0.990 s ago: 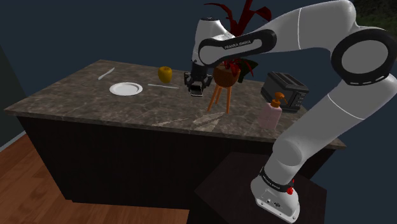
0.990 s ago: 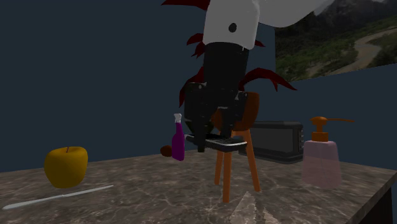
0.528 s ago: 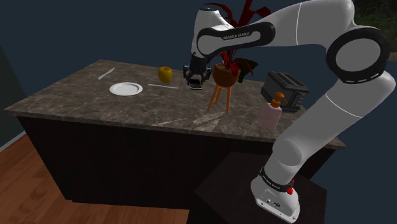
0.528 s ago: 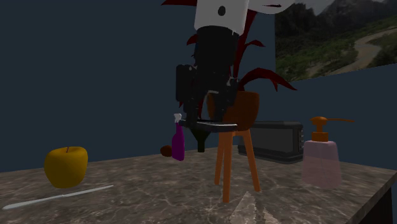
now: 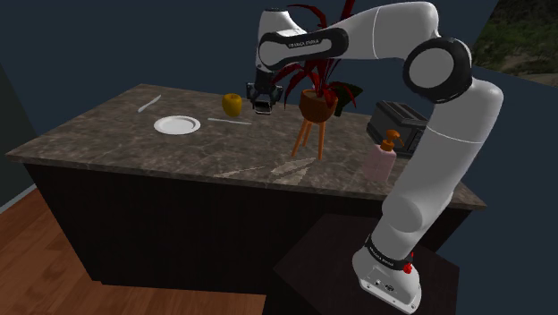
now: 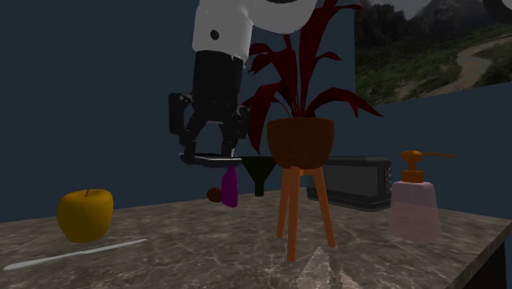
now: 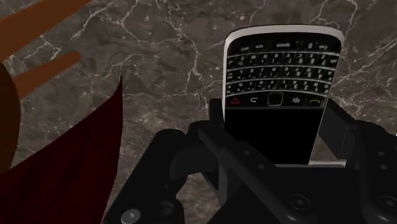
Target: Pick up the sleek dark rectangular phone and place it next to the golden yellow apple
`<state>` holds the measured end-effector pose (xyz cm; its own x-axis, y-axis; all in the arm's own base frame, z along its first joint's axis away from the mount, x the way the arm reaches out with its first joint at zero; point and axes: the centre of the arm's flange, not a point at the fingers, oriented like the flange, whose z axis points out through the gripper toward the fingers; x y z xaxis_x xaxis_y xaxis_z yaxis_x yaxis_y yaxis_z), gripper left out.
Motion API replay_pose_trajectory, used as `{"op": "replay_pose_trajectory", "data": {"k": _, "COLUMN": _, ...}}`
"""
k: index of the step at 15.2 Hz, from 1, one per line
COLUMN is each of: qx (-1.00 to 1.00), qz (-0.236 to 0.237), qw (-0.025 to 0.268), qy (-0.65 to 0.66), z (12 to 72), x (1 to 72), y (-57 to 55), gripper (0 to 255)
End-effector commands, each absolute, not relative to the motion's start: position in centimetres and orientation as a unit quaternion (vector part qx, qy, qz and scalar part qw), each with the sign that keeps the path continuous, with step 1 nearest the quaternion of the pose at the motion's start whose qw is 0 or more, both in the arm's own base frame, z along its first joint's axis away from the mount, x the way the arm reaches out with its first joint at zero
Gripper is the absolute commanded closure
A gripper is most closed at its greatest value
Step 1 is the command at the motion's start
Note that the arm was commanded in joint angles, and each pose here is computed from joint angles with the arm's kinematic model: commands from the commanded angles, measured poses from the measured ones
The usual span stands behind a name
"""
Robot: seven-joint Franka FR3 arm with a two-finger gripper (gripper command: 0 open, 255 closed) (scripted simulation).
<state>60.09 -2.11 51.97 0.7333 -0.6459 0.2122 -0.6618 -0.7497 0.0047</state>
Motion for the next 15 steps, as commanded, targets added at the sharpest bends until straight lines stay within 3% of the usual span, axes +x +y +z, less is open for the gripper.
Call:
{"op": "replay_pose_trajectory", "data": {"k": 1, "qx": 0.930, "qz": 0.099, "qw": 0.040, "qy": -0.351, "z": 51.9, "x": 62.5, "y": -3.1, "gripper": 255}}
{"op": "replay_pose_trajectory", "data": {"k": 12, "qx": 0.930, "qz": 0.099, "qw": 0.040, "qy": -0.351, "z": 51.9, "x": 75.7, "y": -8.2, "gripper": 255}}
{"op": "replay_pose_trajectory", "data": {"k": 15, "qx": 0.930, "qz": 0.099, "qw": 0.040, "qy": -0.351, "z": 50.3, "x": 75.7, "y": -8.2, "gripper": 255}}
